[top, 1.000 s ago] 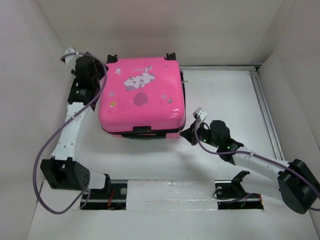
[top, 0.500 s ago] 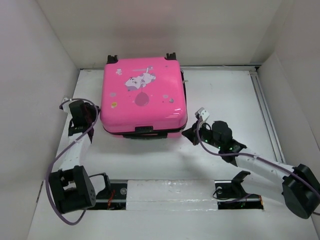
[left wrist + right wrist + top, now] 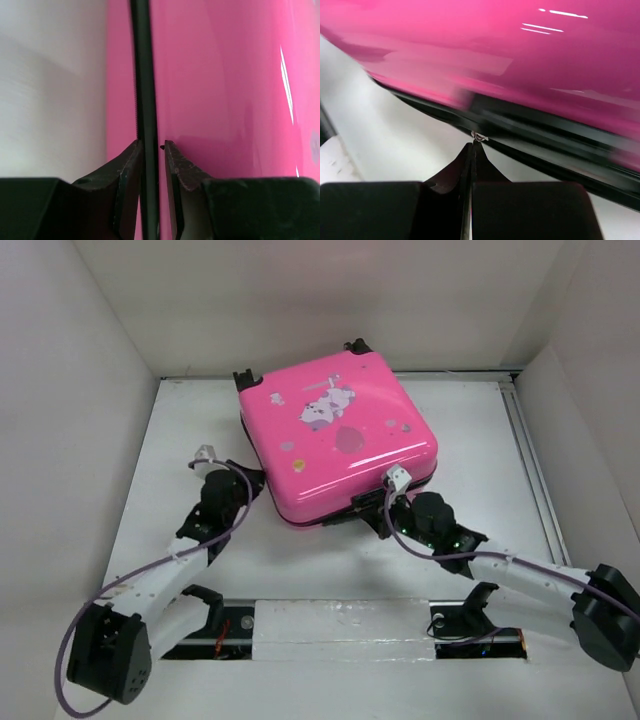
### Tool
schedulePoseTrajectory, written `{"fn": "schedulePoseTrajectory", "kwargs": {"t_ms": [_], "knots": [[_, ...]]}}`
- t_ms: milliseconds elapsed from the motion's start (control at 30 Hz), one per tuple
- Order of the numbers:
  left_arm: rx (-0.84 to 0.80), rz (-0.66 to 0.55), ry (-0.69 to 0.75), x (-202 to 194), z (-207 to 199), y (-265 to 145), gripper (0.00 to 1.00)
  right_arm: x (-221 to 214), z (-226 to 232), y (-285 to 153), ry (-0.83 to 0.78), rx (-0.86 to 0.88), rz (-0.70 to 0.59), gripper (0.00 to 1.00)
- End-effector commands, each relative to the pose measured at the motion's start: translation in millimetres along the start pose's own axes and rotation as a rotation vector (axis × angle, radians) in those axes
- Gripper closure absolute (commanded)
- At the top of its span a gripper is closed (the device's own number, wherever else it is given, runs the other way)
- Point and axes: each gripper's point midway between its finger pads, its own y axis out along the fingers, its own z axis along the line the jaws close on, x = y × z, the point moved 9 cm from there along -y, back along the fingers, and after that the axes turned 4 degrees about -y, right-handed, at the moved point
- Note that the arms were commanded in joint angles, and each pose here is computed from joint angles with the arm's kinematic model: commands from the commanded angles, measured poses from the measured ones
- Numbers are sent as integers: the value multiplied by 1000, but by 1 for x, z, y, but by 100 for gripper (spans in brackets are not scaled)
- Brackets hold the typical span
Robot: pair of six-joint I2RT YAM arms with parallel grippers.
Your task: Pack the luggage
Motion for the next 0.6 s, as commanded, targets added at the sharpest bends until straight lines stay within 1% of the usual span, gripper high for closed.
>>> {"fn": "schedulePoseTrajectory", "kwargs": {"t_ms": [0,67,100,167,267,300,333,400,467,500,567], "knots": [[-225,235,-56,-52,-39,-28,79,20,39,7,42,165,-85,100],[-270,269,-56,-74,-52,-41,79,19,60,8,46,222,-83,100],[-285,277,-68,-80,-57,-47,79,14,67,9,60,237,-62,100],[-331,294,-64,-98,-71,-59,79,15,91,7,68,290,-73,100],[-372,321,-52,-113,-87,-68,79,1,111,8,99,311,-24,100],[-397,341,-46,-124,-96,-72,79,-3,119,7,92,317,-23,100],[-411,351,-34,-129,-101,-73,79,-3,121,7,115,299,-25,100],[-414,376,-20,-141,-106,-72,79,-7,119,6,111,280,-5,100],[-421,387,-20,-142,-109,-72,79,-4,117,4,112,259,-13,100],[-434,379,-3,-141,-112,-73,77,0,116,0,115,253,-24,100],[-452,358,20,-133,-116,-77,72,-2,111,-6,99,230,0,100]]}}
